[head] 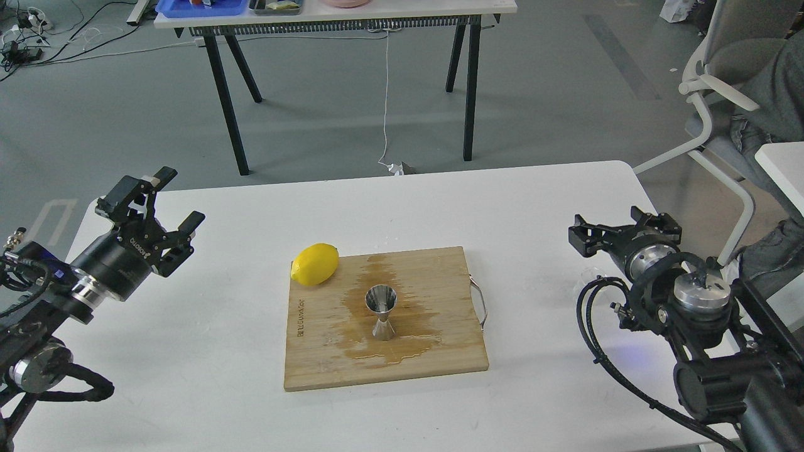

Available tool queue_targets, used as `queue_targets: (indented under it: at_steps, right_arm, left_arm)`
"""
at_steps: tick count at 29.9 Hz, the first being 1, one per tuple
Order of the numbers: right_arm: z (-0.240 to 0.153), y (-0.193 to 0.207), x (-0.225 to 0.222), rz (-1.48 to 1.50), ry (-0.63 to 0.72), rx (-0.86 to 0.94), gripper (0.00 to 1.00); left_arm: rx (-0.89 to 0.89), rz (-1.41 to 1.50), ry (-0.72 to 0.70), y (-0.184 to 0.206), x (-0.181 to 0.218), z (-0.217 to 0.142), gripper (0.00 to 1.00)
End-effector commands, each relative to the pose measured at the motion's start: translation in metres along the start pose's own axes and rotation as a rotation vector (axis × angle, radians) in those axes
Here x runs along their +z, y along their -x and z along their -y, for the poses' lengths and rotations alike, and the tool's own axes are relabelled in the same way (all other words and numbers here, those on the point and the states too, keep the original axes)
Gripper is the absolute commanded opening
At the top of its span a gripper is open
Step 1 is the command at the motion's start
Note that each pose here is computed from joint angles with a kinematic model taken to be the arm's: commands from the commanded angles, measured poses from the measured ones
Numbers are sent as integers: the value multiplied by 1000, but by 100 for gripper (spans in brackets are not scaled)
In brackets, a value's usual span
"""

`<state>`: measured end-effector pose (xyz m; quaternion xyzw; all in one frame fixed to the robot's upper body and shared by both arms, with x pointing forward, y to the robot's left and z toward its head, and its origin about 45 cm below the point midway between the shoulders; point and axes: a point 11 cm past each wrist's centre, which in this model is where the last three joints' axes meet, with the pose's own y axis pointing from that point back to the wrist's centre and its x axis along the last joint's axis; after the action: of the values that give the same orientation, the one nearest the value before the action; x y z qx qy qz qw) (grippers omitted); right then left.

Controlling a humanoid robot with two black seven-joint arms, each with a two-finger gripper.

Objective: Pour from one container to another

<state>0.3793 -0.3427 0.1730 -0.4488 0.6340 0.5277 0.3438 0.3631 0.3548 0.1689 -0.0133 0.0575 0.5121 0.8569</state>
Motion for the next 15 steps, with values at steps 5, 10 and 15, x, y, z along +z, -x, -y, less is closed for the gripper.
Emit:
queue_targets:
  at_steps: [5, 10, 15]
  right_arm:
    - [6, 70, -24, -453, 86, -415, 98]
    - [8, 44, -46, -521, 92, -530, 98]
    - [13, 18, -62, -528, 74, -436, 98]
  left_arm:
    - [-2, 34, 18, -9, 17, 3, 99]
    - [8, 78, 52, -22, 45, 7, 99]
    - [8, 85, 60, -24, 50, 8, 99]
